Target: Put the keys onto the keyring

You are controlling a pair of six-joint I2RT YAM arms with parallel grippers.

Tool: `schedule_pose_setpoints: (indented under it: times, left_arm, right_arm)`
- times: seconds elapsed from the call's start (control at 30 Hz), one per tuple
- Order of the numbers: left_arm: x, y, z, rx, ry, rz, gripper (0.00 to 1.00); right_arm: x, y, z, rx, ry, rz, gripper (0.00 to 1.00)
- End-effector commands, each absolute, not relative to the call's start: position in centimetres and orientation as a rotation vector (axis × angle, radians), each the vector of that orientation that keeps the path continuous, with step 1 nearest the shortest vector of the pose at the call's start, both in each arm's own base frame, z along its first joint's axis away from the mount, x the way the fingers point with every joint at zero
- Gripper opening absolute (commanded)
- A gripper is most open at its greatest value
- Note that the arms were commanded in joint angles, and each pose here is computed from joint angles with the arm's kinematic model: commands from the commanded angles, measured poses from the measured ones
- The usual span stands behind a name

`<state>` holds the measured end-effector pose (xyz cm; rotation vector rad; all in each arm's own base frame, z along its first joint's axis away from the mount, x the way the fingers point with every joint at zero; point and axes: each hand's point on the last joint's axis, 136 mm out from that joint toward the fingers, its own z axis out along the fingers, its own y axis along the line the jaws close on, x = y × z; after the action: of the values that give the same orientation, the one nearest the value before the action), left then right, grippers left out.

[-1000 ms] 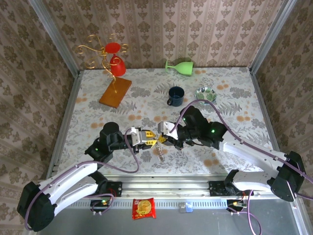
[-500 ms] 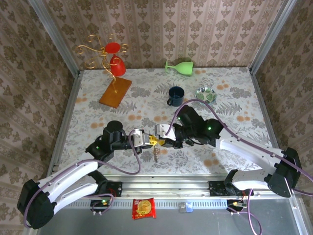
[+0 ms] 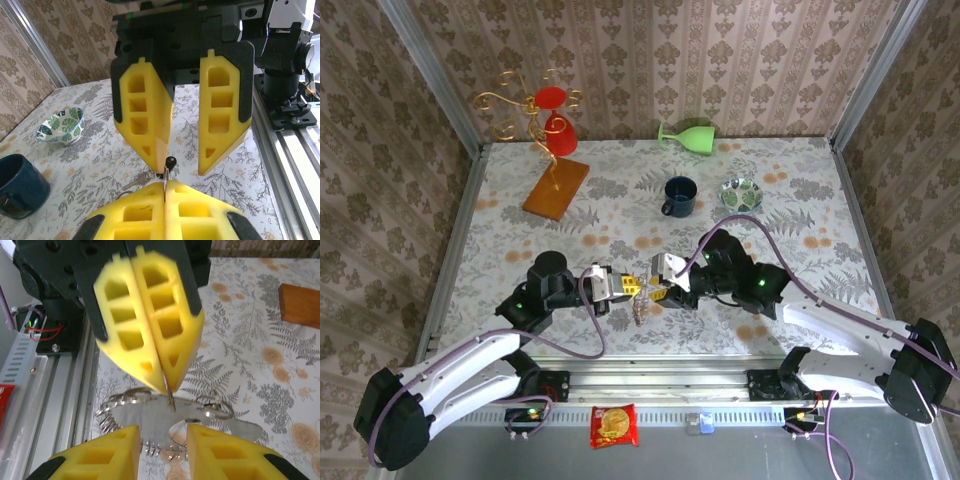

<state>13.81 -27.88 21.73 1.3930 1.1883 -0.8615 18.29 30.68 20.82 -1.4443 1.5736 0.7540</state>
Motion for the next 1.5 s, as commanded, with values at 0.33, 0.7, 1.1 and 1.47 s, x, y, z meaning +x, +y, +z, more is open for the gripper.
schedule_pose_setpoints:
  times: [0.33,0.7,1.1,1.47]
  left_arm:
    - [13.2,-28.0,23.3,1.365,1.113,-0.888,0.0]
    - [13.7,-27.8,21.9,1.358,1.165,-0.864,0.11]
    - [13.6,-27.9,21.5,1.373,1.173,-0.876,0.01]
    - [14.3,-27.7,22.1,1.344,1.208,-0.835,0.0]
  right_arm:
    - [18.6,32.1,21.7,-1.427,1.523,0.782,0.1]
    - [18.5,32.7,22.4,-1.429,1.485,0.813,0.0]
    - [18.4,33.1,22.2,-1.412,1.488,0.853,0.0]
    - [21.6,27.2,21.9,-1.098,1.707,0.6,0.31]
